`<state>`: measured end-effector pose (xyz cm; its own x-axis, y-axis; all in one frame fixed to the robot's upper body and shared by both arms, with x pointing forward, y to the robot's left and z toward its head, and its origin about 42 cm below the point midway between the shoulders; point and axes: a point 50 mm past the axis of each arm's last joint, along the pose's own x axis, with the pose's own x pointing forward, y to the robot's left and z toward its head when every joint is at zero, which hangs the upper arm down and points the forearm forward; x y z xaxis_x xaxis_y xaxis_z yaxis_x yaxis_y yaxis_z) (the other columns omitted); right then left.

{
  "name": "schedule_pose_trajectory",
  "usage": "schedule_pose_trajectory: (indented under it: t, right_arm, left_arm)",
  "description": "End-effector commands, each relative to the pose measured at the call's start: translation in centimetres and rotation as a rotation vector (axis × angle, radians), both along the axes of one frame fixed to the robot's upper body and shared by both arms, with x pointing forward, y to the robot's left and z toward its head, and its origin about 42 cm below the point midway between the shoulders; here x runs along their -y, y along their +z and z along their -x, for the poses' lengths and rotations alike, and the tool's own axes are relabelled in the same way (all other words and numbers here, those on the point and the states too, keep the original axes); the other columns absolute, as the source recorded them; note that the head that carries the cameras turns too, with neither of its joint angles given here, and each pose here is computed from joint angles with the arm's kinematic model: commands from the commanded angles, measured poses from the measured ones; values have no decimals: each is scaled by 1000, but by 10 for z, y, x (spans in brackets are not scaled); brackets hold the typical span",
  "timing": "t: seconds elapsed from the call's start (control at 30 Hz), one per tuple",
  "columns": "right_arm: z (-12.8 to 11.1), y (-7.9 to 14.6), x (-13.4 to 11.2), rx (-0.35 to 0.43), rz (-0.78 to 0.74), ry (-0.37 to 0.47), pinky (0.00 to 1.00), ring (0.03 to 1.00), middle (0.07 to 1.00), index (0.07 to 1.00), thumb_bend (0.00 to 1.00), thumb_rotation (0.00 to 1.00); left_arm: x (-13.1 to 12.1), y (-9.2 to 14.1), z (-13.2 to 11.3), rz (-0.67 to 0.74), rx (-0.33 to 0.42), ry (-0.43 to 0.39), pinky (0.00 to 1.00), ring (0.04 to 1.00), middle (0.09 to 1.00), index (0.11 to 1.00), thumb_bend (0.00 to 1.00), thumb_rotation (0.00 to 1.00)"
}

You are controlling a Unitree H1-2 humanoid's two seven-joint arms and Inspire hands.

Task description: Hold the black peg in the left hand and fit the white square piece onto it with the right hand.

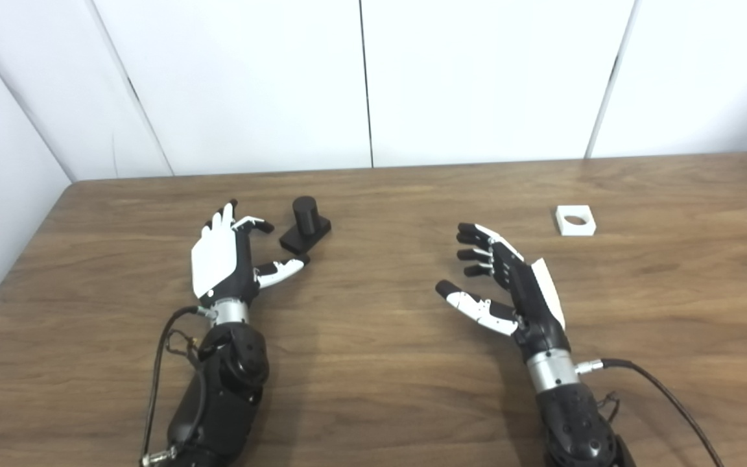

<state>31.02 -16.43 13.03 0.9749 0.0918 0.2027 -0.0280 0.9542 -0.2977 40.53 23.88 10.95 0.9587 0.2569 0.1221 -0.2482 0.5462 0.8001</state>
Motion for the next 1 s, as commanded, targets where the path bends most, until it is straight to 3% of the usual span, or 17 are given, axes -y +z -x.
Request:
schedule_pose_trajectory:
  t: [0.0,0.97]
  right_arm:
    - [0,-3,16,10,61,-26,648,733,798,806,590,323]
    - [4,-2,17,5,53,-45,643,734,806,811,590,319]
  left_arm:
    - [0,4,-5,-22,46,-4,1000,1000,1000,645,881,396]
    - [11,-6,-9,28,-2,-62,1000,1000,996,592,896,350]
